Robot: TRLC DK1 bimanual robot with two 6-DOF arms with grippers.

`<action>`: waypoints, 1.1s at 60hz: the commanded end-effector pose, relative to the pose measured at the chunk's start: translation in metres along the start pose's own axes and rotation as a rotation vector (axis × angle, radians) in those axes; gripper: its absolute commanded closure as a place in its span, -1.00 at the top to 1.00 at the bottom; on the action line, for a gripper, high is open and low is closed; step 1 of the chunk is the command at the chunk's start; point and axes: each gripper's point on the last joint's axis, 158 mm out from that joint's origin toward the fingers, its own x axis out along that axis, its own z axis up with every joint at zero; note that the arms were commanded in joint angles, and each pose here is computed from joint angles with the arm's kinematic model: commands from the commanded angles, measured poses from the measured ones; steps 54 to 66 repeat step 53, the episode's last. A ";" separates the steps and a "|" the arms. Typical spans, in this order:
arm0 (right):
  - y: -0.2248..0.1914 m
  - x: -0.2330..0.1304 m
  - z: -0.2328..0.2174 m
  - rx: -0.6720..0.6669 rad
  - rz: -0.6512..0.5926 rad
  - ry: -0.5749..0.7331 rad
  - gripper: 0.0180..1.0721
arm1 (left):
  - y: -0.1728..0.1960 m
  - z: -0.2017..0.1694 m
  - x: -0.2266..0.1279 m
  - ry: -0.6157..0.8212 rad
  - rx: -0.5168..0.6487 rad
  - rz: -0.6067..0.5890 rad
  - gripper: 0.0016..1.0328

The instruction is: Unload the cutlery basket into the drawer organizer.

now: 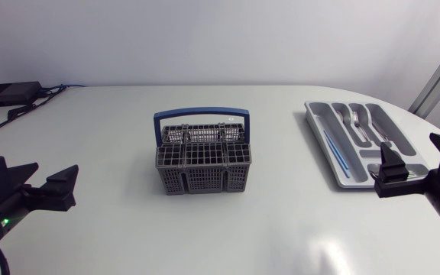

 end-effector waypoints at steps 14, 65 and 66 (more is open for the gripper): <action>0.018 -0.012 -0.024 0.163 0.047 -0.030 0.91 | 0.000 -0.007 -0.003 -0.134 -0.026 -0.006 0.91; 0.038 -0.020 -0.044 0.333 0.105 -0.076 0.91 | -0.001 -0.008 -0.006 -0.304 -0.058 -0.019 0.90; 0.038 -0.020 -0.044 0.333 0.105 -0.076 0.91 | -0.001 -0.008 -0.006 -0.304 -0.058 -0.019 0.90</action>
